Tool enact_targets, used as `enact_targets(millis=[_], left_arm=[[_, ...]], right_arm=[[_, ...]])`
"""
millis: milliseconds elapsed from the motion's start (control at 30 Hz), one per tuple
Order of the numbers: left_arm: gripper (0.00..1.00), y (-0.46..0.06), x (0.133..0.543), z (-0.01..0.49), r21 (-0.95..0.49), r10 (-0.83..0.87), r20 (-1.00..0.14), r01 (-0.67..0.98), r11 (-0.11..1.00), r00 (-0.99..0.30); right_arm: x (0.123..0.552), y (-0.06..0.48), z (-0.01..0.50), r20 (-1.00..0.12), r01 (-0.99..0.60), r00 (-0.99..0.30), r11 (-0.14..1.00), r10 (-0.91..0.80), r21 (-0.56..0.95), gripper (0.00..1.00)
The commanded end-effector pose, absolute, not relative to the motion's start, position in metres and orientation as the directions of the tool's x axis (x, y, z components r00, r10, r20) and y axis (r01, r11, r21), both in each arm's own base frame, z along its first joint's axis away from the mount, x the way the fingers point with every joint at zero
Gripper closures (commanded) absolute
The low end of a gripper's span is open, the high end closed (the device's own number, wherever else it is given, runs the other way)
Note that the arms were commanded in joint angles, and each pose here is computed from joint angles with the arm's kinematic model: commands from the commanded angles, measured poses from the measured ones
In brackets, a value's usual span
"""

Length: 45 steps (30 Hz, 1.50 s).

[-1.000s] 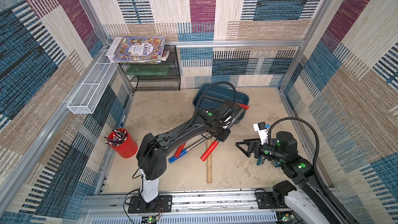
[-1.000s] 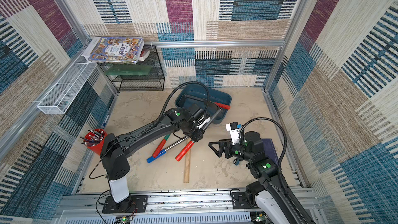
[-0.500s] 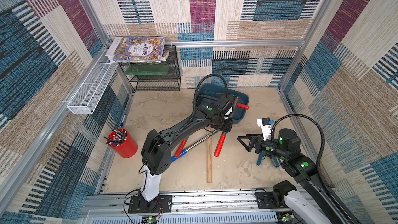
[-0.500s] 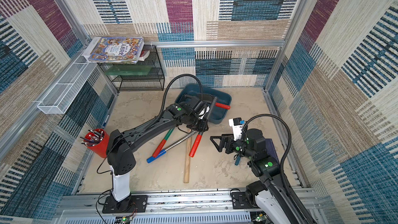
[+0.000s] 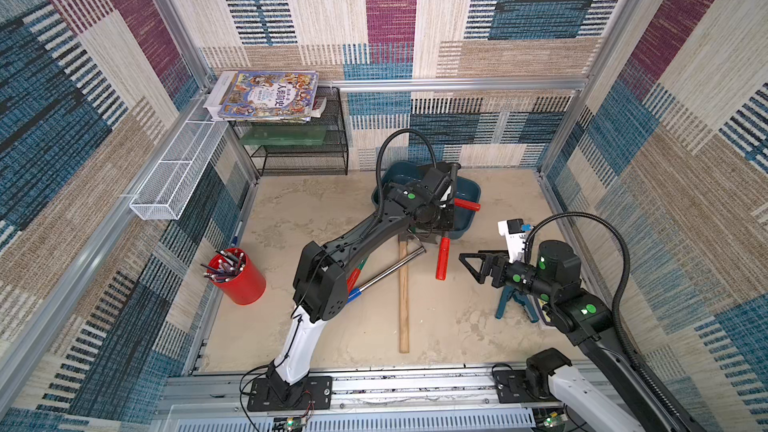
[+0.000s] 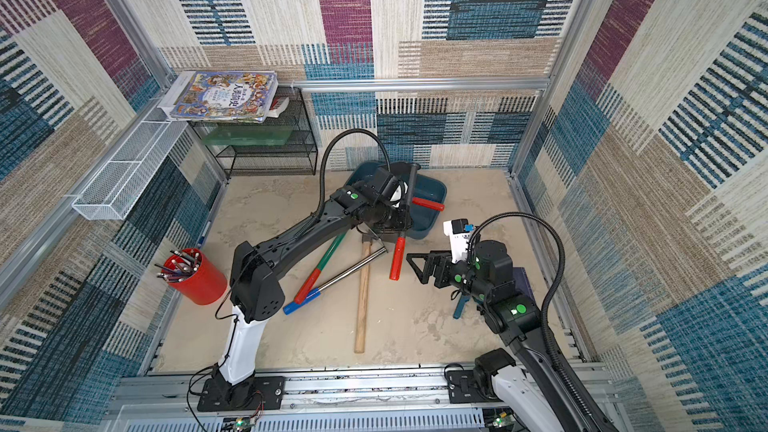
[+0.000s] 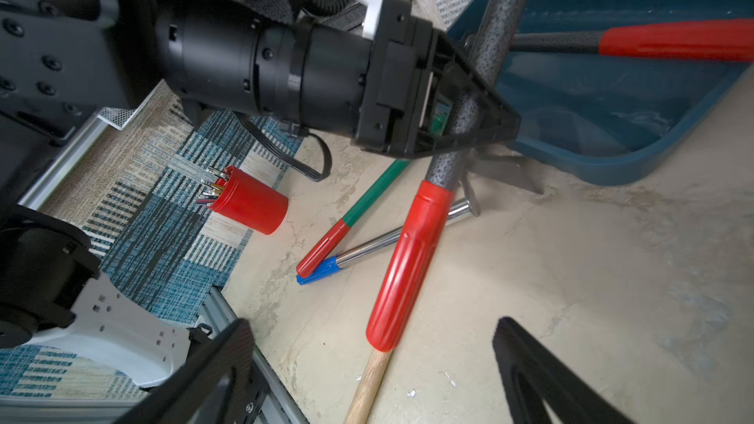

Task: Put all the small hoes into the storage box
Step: Pick up the hoe from the center of the board, then place the hoe in the storage box.

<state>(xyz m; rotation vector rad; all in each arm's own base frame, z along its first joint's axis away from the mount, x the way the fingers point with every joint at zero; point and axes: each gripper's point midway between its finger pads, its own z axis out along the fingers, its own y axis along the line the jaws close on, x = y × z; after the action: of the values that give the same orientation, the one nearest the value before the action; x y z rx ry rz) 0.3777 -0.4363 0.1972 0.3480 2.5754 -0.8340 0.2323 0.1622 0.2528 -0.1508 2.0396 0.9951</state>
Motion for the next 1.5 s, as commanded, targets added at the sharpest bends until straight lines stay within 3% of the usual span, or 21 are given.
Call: enact_targets(millis=[0, 800, 1467], left_arm=[[1.0, -0.451, 0.397, 0.216, -0.552, 0.027, -0.504, 0.346, 0.759, -0.864], [1.0, -0.477, 0.467, 0.229, -0.74, -0.349, -0.478, 0.155, 0.655, -0.806], [1.0, -0.468, 0.506, 0.207, -0.853, -0.6, -0.345, -0.026, 0.521, -0.722]], right_arm=[[0.237, 0.16, 0.256, -0.739, -0.425, -0.63, 0.69, 0.239, 0.585, 0.04], [0.265, 0.136, 0.263, -0.751, -0.305, -0.58, 0.77, 0.317, 0.561, 0.04], [0.277, 0.124, 0.262, -0.76, -0.282, -0.565, 0.79, 0.321, 0.544, 0.04]])
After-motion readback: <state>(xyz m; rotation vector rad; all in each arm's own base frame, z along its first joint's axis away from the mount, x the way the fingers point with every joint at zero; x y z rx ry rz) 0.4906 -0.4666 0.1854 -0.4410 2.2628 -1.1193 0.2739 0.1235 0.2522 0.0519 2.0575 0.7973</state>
